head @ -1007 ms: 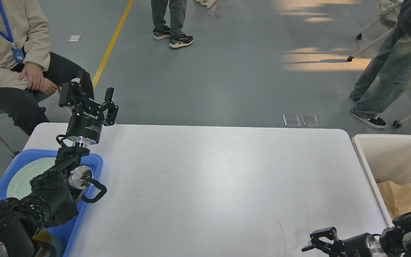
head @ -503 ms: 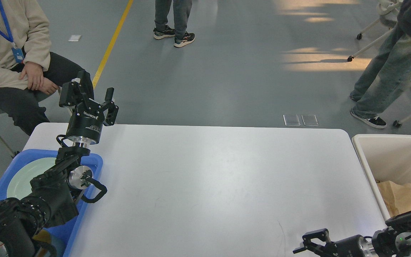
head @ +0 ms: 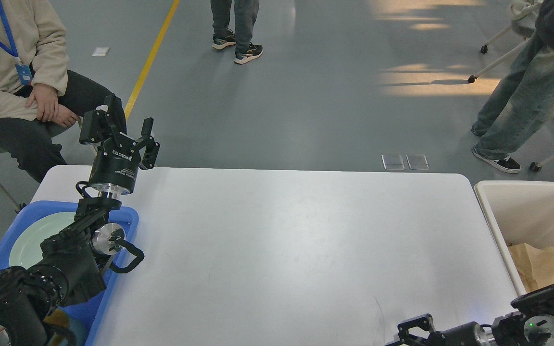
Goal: Tidy desktop
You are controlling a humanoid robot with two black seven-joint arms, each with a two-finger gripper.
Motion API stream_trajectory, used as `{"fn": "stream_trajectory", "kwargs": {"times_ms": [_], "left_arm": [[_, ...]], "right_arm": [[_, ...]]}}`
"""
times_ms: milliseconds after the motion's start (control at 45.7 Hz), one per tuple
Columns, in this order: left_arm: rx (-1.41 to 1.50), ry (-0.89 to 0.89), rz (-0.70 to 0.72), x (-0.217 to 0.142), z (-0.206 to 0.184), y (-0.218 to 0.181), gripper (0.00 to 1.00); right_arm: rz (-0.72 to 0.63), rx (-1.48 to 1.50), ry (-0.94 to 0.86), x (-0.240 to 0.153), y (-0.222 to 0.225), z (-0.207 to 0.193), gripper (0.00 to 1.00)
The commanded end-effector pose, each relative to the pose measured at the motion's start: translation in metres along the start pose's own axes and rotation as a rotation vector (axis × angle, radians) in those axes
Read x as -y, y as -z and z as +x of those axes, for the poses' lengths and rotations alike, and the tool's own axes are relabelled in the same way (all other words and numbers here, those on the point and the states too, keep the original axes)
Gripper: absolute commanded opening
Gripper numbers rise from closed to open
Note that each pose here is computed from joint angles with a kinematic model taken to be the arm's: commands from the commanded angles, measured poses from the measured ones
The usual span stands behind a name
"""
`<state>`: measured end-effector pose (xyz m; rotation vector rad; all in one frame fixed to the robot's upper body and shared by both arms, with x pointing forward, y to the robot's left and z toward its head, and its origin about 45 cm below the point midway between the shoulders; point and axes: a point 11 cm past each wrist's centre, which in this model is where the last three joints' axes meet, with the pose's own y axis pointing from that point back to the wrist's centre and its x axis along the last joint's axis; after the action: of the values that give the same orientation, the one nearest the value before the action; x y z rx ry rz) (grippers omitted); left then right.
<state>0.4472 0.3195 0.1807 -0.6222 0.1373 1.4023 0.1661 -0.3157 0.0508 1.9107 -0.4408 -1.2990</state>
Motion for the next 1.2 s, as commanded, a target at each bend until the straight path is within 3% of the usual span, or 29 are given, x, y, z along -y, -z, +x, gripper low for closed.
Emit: {"fn": "stream_trajectory", "kwargs": {"times_ms": [0,394,460,547,591,679,832,1029,1182], "left_arm": [[0.001,0.0,0.0,0.0,0.0,0.0,0.96],[0.0,-0.001,0.0,0.0,0.0,0.0,0.96],[0.0,0.001,-0.001,0.0,0.0,0.0,0.96],[0.0,-0.001,0.0,0.0,0.0,0.0,0.96],[0.001,0.0,0.0,0.0,0.0,0.0,0.96],[0.001,0.0,-0.001,0.0,0.0,0.0,0.96],[0.0,-0.001,0.0,0.0,0.0,0.0,0.96],[0.001,0.0,0.0,0.0,0.0,0.0,0.96],[0.0,-0.001,0.0,0.0,0.0,0.0,0.96]], "right_arm": [[-0.002,-0.009,-0.001,0.008,0.001,0.002,0.92],[0.037,-0.036,-0.051,0.01,0.014,0.017,0.9],[0.035,-0.041,-0.063,0.012,0.014,0.019,0.77],[0.037,-0.041,-0.072,0.011,0.014,0.02,0.72],[0.033,-0.042,-0.064,0.012,0.013,0.019,0.61],[0.031,-0.043,-0.062,0.012,0.013,0.019,0.49],[-0.005,-0.065,-0.048,0.01,0.009,0.017,0.0],[-0.022,-0.094,0.018,0.001,0.015,0.011,0.0],[-0.009,-0.128,0.022,-0.036,0.038,0.013,0.0]]}}
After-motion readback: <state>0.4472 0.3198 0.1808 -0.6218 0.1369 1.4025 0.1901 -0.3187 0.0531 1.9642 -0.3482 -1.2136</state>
